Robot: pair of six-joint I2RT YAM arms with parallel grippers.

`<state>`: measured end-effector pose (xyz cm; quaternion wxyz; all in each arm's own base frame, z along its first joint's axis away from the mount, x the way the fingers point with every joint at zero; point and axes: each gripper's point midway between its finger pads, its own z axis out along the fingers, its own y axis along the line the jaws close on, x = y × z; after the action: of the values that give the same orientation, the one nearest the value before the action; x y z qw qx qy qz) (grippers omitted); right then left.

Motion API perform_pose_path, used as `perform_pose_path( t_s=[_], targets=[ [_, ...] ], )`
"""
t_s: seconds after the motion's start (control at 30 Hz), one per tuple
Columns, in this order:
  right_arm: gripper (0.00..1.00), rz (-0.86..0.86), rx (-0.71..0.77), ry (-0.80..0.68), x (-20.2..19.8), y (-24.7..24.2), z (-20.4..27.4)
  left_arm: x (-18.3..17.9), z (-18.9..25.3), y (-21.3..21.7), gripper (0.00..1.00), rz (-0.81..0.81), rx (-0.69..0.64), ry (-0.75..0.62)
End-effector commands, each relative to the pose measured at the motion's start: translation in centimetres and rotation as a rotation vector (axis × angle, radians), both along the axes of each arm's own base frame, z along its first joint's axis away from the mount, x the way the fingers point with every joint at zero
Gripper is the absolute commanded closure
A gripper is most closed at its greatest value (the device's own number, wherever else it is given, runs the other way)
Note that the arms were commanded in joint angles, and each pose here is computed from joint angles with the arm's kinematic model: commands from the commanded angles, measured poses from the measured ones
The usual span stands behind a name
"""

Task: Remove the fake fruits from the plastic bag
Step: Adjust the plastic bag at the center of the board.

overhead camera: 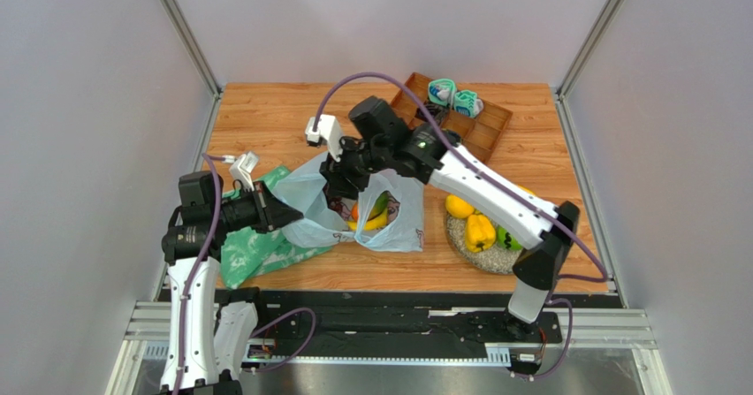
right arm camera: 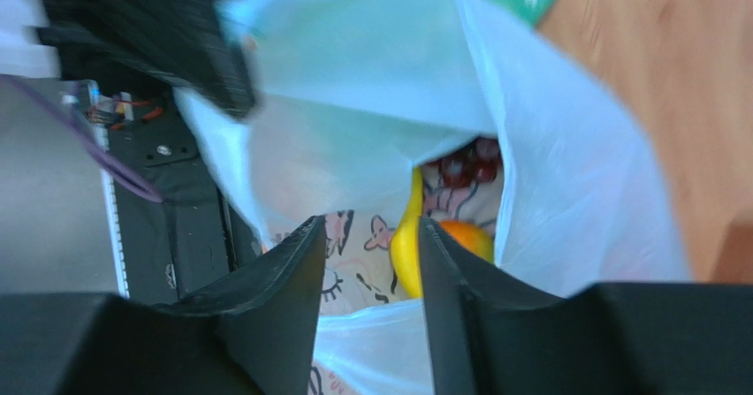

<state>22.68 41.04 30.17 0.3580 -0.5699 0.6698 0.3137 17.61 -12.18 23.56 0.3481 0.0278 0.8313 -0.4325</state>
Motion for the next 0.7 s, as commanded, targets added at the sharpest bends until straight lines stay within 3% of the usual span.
perform_pose_path(
  t_s=[0.0, 0.13, 0.2, 0.27, 0.3, 0.4, 0.5, 0.53, 0.67],
  targets=[
    [0.58, -0.238, -0.139, 0.147, 2.9, 0.0, -7.7, -1.5, 1.6, -0.1, 1.00, -0.002, -0.007, -0.015],
    [0.61, -0.360, -0.261, 0.144, 3.8, -2.0, -13.0, -2.9, 2.2, -0.1, 1.00, -0.005, 0.039, -0.078],
    [0.59, -0.340, -0.287, 0.183, 1.5, -3.2, -13.8, -3.2, 3.4, 0.1, 1.00, 0.015, 0.064, -0.123],
    [0.57, -0.216, -0.364, 0.338, -4.4, -4.5, -16.4, -3.5, 4.9, 0.2, 1.00, 0.018, 0.085, -0.189],
    [0.57, -0.208, -0.360, 0.315, -5.4, -4.9, -15.7, -3.7, 6.2, 0.2, 1.00, 0.019, 0.100, -0.236],
    [0.56, -0.197, -0.387, 0.209, -3.3, -4.9, -15.3, -4.4, 7.7, -0.1, 1.00, -0.010, 0.114, -0.298],
    [0.51, -0.145, -0.360, 0.086, 0.4, -2.9, -12.2, -5.3, 8.4, -0.2, 1.00, -0.024, 0.131, -0.338],
    [0.47, -0.127, -0.297, 0.017, 1.8, -1.5, -9.0, -5.7, 8.6, -0.4, 1.00, -0.029, 0.131, -0.352],
    [0.41, 0.053, -0.572, -0.092, 3.5, -3.3, -10.2, -6.0, 7.2, -0.5, 1.00, -0.049, 0.133, -0.333]
  ],
)
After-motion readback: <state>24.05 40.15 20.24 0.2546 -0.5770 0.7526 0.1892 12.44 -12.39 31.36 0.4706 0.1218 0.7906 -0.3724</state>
